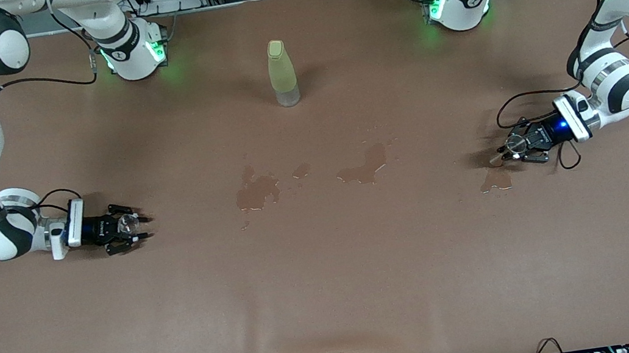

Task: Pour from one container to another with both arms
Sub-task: 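Lower and release the beaker with the right gripper while the left gripper releases the jigger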

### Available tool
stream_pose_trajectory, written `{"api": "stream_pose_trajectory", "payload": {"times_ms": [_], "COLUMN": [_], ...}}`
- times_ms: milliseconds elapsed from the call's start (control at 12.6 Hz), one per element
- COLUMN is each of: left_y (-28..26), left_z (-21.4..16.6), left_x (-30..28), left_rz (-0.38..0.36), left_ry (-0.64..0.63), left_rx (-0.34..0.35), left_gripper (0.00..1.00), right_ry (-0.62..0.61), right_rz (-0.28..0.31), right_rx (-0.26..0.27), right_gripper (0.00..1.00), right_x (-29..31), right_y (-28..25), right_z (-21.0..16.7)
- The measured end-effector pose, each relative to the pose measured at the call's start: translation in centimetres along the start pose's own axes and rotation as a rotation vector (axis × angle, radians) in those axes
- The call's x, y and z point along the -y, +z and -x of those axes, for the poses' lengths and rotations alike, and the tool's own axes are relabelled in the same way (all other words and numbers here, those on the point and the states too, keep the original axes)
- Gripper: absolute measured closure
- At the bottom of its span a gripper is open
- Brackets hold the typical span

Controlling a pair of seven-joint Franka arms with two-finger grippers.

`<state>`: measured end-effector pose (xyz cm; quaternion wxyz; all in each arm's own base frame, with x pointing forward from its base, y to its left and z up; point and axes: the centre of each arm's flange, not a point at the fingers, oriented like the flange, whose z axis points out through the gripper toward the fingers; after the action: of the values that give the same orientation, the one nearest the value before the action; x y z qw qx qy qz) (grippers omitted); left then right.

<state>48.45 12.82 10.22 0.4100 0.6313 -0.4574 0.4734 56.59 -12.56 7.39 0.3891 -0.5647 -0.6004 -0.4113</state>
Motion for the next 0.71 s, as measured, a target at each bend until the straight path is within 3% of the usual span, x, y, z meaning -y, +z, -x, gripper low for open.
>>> {"api": "stream_pose_trajectory", "payload": {"times_ms": [237, 316, 474, 712], "left_y": [0.0, 0.0, -0.1, -0.2], "left_z": [0.5, 0.7, 0.8, 0.8], "left_x": [-0.1, -0.1, -0.2, -0.2], "left_rz": [0.0, -0.001, 0.001, 0.004], "left_ry": [-0.008, -0.01, -0.01, -0.01], "left_rx": [0.005, 0.009, 0.012, 0.015], "left_gripper": [0.79, 0.79, 0.79, 0.79], "right_ry": [-0.021, -0.031, -0.04, -0.002], "right_rz": [0.009, 0.015, 0.004, -0.048], "right_rx": [0.013, 0.023, 0.059, 0.157], "right_gripper": [0.07, 0.0, 0.0, 0.0], "right_x": [-0.9, -1.3, -2.2, -3.7], "right_y": [-0.8, -1.5, -2.9, -6.0], "right_z": [-0.5, -0.7, -1.3, -3.2]}}
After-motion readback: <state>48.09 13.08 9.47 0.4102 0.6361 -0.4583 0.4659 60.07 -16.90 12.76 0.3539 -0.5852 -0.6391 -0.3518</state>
